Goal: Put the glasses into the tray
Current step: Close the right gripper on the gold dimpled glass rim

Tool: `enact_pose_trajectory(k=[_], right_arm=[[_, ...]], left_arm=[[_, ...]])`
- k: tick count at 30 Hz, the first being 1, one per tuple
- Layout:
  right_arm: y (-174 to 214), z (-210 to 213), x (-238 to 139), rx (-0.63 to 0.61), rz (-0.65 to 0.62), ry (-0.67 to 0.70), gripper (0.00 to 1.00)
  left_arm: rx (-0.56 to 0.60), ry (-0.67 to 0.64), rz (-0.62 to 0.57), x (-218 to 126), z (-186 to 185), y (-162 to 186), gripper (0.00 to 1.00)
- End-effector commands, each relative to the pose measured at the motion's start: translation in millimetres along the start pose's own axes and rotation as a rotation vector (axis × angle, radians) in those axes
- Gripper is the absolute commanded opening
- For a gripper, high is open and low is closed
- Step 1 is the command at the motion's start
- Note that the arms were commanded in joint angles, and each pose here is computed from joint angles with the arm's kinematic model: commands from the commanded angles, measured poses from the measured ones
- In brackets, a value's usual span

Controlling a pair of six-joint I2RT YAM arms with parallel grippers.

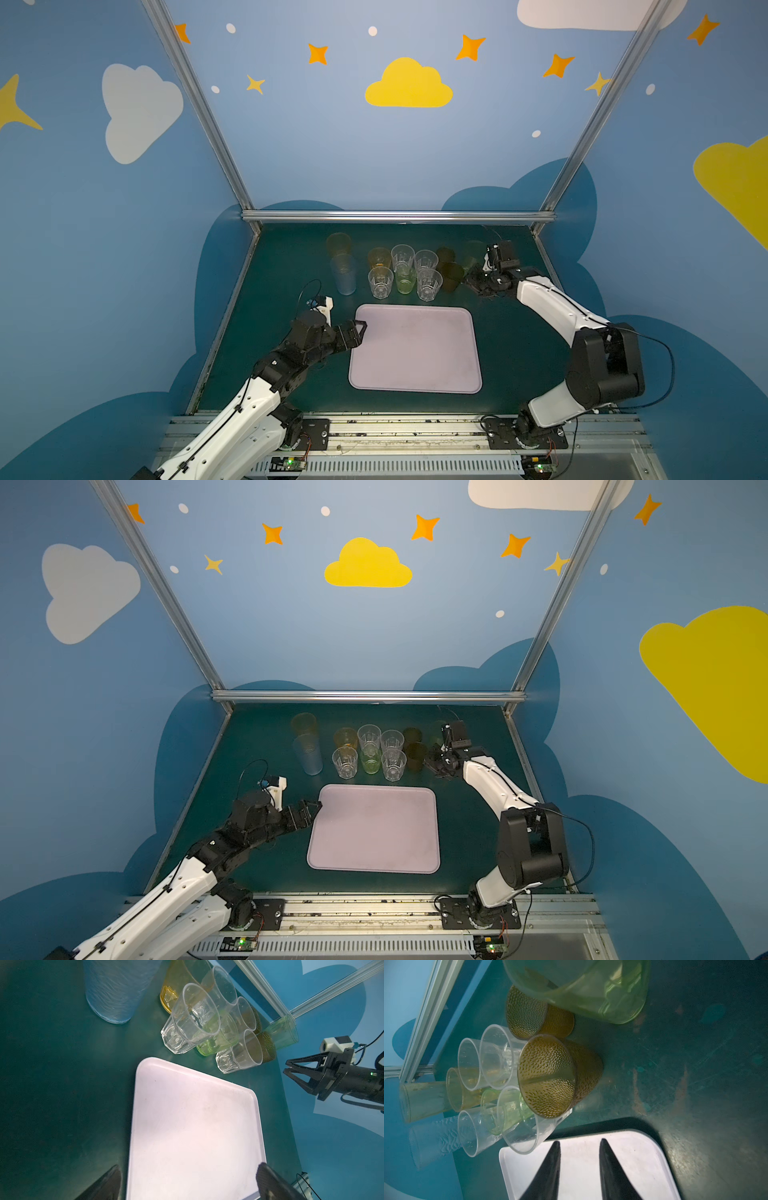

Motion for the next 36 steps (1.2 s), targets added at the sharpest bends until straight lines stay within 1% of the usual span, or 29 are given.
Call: enact_pose_trajectory(k=[1,7,18,22,28,32,33,36], right_arm=[[-14,4,4,-0.005,-0.049,-0.004,0.27],[-18,4,15,-0.007,-0.023,0.007,0.24],[-23,2,28,-0.009,-0.033,0.014,0.24],[-24,2,34,-0.015,-0.03,0.005,0.25],[-21,-2,42,-0.006,-0.003,0.028,0.25],[-16,-5,45,-0.006,0.014,0.046,0.2],[-15,-6,45,-0.005,0.018,0.051,0.18],[-12,-9,43,0.001,0.024,0.067,0.16]], left_arm=[[0.02,0.013,0.012,2,-3,0,1.0],[0.02,0.016,0.016,4,-4,0,1.0],[0.023,0.01,0.023,6,-1,2,1.0],[0.027,0.007,0.024,9,2,3,1.0],[0.028,-0.013,0.035,13,5,4,1.0],[0.026,-0.006,0.032,13,5,4,1.0],[0.027,0.014,0.053,13,3,7,1.0],[0.022,0.034,0.064,13,0,8,1.0]])
Point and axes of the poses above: each gripper's point midway between its finger pads, its own x axis out along the fingers, its own z axis along the line the jaws close on, y = z × x, the point moved 5 cm from there along -x, back along the fingers, and after that the axes turned 15 degrees about -x, right-handed, at the moved point
